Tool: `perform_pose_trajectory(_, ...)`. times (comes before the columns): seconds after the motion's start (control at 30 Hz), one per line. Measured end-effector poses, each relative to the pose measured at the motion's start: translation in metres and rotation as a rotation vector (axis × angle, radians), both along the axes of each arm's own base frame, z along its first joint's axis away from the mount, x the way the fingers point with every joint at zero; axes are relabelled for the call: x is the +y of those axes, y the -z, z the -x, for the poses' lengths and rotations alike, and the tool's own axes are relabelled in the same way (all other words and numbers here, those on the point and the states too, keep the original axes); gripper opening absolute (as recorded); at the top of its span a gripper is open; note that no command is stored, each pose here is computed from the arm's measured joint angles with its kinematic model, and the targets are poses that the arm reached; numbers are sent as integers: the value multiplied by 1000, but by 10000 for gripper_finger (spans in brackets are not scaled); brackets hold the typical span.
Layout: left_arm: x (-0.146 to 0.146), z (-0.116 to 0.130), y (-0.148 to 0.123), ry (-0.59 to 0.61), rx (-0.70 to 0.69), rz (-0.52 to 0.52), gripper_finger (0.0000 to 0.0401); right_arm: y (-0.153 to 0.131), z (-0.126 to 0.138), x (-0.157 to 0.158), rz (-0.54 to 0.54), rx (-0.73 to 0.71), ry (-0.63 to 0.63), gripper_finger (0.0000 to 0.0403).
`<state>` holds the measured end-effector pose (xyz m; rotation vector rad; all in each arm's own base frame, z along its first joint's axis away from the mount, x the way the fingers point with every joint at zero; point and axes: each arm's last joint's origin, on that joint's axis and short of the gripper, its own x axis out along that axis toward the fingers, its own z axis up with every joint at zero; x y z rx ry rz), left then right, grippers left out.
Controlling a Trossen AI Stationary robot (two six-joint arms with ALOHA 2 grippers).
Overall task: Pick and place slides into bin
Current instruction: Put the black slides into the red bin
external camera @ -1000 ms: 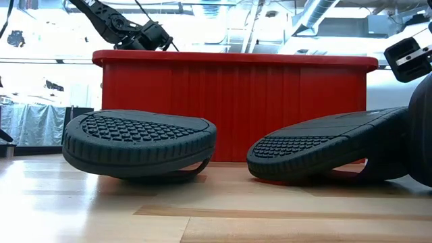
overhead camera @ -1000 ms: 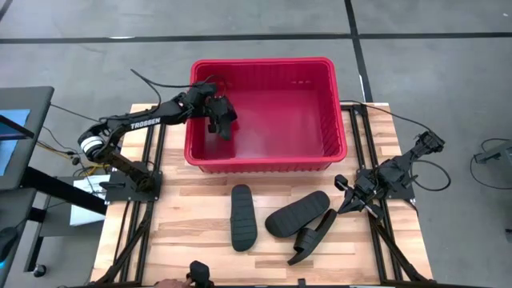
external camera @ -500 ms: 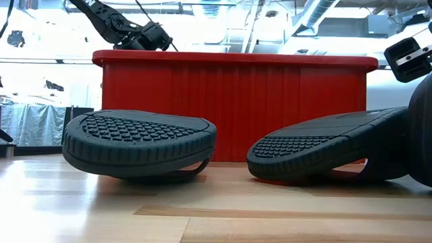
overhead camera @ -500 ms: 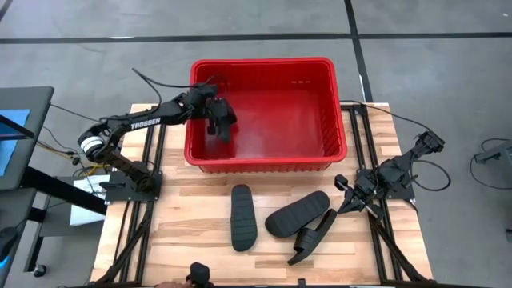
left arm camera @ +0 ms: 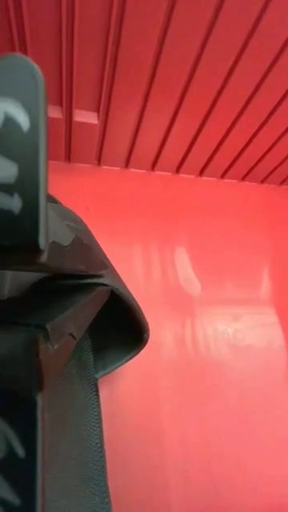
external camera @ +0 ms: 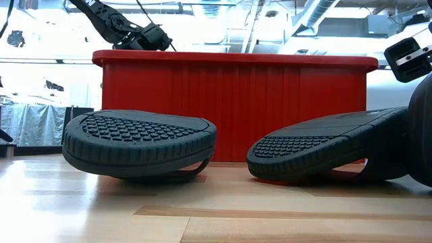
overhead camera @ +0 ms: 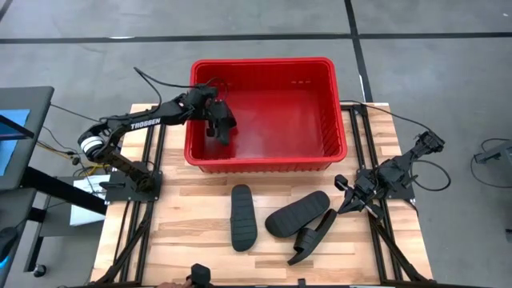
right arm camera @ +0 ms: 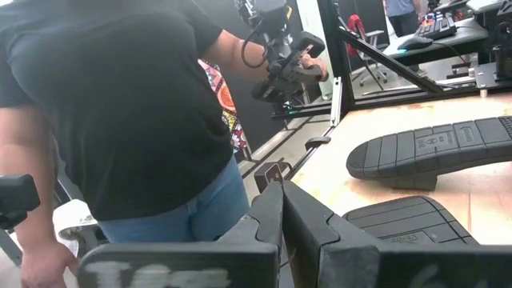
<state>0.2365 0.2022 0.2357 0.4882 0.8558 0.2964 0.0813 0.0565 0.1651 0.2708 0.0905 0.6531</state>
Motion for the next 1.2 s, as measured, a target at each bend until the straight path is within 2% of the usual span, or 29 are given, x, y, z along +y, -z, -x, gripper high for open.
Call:
perform_pose_trajectory(0.3,0,0,-1,0,0,-9,62,0,0,0,0,0,0,0)
perform_pose_trajectory(0.53,0,1,0,-6,13,-7,63,0,0,0,0,0,0,0)
perform_pose_trajectory(0.8,-2,4,5,7,91,-3,64,0,0,0,0,0,0,0)
perform_pose_trajectory(1.2,-2,6,6,25,152,-49,64,0,0,0,0,0,0,0)
